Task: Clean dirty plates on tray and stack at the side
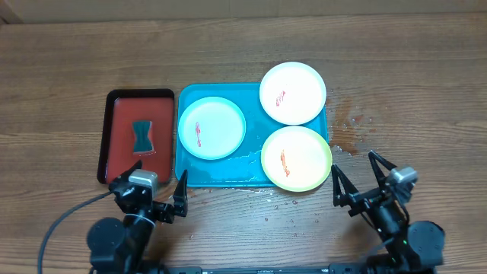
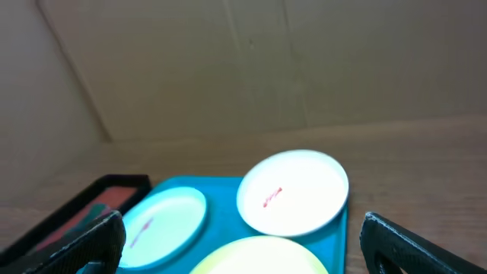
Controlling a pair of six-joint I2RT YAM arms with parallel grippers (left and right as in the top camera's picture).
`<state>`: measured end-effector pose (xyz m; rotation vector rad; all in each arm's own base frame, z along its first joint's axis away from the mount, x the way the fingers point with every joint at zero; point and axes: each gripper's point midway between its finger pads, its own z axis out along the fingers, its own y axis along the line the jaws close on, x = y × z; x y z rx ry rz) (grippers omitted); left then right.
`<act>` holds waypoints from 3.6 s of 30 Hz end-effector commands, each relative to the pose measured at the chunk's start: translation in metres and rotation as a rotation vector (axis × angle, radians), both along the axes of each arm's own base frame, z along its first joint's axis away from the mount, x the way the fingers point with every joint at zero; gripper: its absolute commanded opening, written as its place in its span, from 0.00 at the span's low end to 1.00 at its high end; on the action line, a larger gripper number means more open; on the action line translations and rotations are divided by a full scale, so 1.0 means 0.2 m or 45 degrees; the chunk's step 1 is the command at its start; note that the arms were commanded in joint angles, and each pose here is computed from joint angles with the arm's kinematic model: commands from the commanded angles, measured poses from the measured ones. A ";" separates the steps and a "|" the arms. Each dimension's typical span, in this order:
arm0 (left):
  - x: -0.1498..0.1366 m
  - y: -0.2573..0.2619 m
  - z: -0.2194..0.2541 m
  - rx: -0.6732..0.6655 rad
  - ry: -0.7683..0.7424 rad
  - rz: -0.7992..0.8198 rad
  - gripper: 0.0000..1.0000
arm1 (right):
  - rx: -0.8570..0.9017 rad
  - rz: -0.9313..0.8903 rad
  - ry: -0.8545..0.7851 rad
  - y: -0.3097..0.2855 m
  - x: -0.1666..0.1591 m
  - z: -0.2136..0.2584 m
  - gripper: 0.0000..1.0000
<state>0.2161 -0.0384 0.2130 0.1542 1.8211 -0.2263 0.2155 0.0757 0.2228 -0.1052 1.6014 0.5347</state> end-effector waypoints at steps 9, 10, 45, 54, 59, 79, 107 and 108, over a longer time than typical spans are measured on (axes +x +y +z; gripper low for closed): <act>0.08 -0.11 0.51 -0.078 0.251 -0.174 1.00 | -0.025 0.035 0.019 0.01 -0.10 0.58 1.00; 0.10 -0.11 0.54 -0.073 0.278 -0.177 0.99 | -0.028 0.036 0.041 0.01 -0.09 0.61 1.00; 0.75 0.10 0.47 -0.012 0.972 0.101 1.00 | 0.067 0.188 1.242 0.54 0.93 -0.02 0.59; 0.83 0.25 0.31 -0.041 1.094 0.401 1.00 | -0.082 0.109 1.382 0.81 0.98 -0.45 0.56; 0.88 0.30 0.20 0.009 1.154 0.452 1.00 | -0.131 0.146 1.434 0.92 0.96 -0.62 0.50; 0.91 0.30 0.14 0.095 1.183 0.385 1.00 | -0.367 0.095 1.457 1.13 0.86 -1.00 0.30; 0.81 0.45 -0.52 0.191 1.692 0.365 0.66 | -0.432 0.037 1.484 1.12 0.81 -1.10 0.08; 0.80 0.47 -0.53 0.177 1.699 0.379 0.66 | -0.432 0.037 1.484 1.12 0.81 -1.10 0.08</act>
